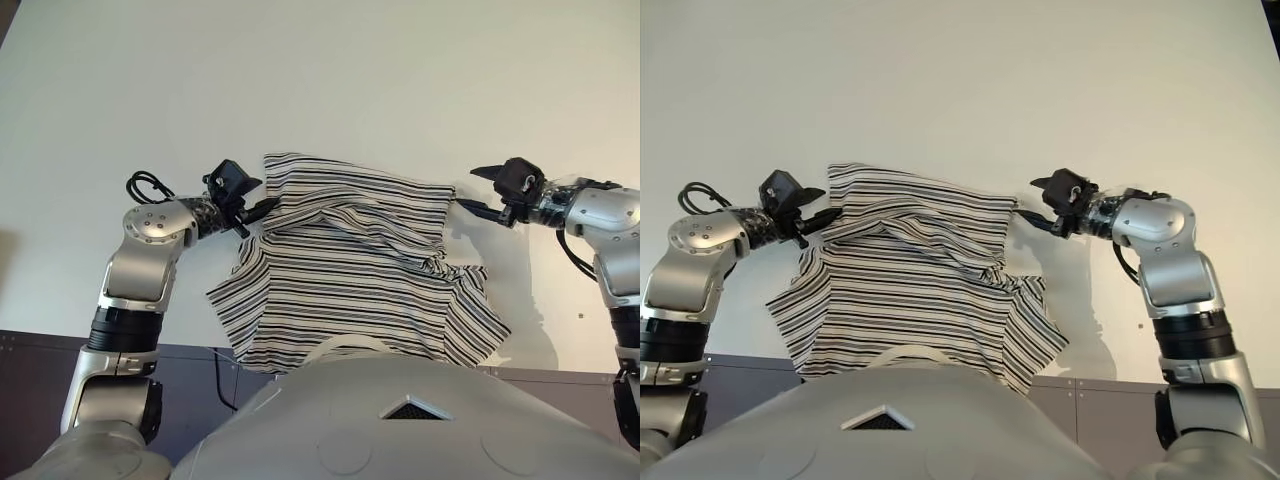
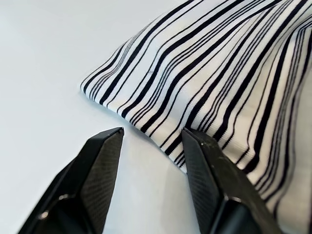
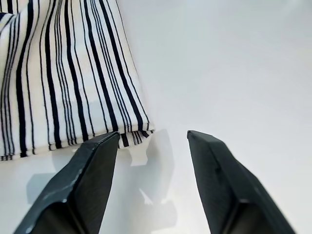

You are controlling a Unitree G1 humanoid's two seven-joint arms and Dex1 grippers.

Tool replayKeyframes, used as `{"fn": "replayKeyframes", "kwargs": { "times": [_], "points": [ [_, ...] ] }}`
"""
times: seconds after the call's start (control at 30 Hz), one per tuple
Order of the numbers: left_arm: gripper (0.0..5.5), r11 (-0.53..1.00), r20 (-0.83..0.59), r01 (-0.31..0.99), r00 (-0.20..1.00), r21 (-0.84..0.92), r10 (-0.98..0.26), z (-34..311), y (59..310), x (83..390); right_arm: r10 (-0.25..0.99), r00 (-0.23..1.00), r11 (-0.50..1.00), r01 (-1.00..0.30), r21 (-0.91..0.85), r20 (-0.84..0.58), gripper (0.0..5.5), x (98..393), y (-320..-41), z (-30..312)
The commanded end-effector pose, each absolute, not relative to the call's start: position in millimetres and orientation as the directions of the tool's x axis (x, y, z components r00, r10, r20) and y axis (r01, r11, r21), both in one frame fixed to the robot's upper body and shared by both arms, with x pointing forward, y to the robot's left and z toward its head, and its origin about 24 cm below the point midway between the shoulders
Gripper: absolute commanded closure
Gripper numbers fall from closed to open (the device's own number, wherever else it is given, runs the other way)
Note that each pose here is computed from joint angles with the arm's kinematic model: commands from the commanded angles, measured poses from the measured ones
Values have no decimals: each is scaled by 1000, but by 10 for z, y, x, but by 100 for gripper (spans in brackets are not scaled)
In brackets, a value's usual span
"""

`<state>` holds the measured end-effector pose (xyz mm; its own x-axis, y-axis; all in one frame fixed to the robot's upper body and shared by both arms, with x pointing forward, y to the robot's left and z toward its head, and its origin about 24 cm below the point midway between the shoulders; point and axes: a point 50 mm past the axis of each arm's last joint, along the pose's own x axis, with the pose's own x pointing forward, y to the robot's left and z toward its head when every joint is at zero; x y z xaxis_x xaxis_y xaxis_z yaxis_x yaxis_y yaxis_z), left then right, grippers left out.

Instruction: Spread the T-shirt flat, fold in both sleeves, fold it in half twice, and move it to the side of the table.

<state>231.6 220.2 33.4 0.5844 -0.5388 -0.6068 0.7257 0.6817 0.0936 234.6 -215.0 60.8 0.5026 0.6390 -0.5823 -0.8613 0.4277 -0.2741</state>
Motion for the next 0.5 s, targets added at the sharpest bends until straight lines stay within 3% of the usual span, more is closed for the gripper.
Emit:
{"fn": "replayKeyframes", "kwargs": {
  "times": [0.03,0.13,0.23,0.4,0.5],
  "points": [
    [330,666,-631,739,565,99,-532,316,2223,2357,625,500,418,-863,-284,-600,294,2284,-2117,456],
    [330,644,-634,758,548,101,-546,331,2213,2394,596,523,424,-849,-314,-609,294,2204,-2213,439],
    [330,647,-643,756,545,99,-538,307,2244,2364,608,472,344,-881,-324,-639,294,2112,-2250,438],
    [330,625,-650,773,530,106,-545,336,2244,2408,646,488,282,-867,-410,-587,294,2169,-1904,180],
    [330,608,-653,787,517,107,-554,365,2242,2442,625,576,324,-806,-496,-527,294,2416,-1799,142]
  ]
}}
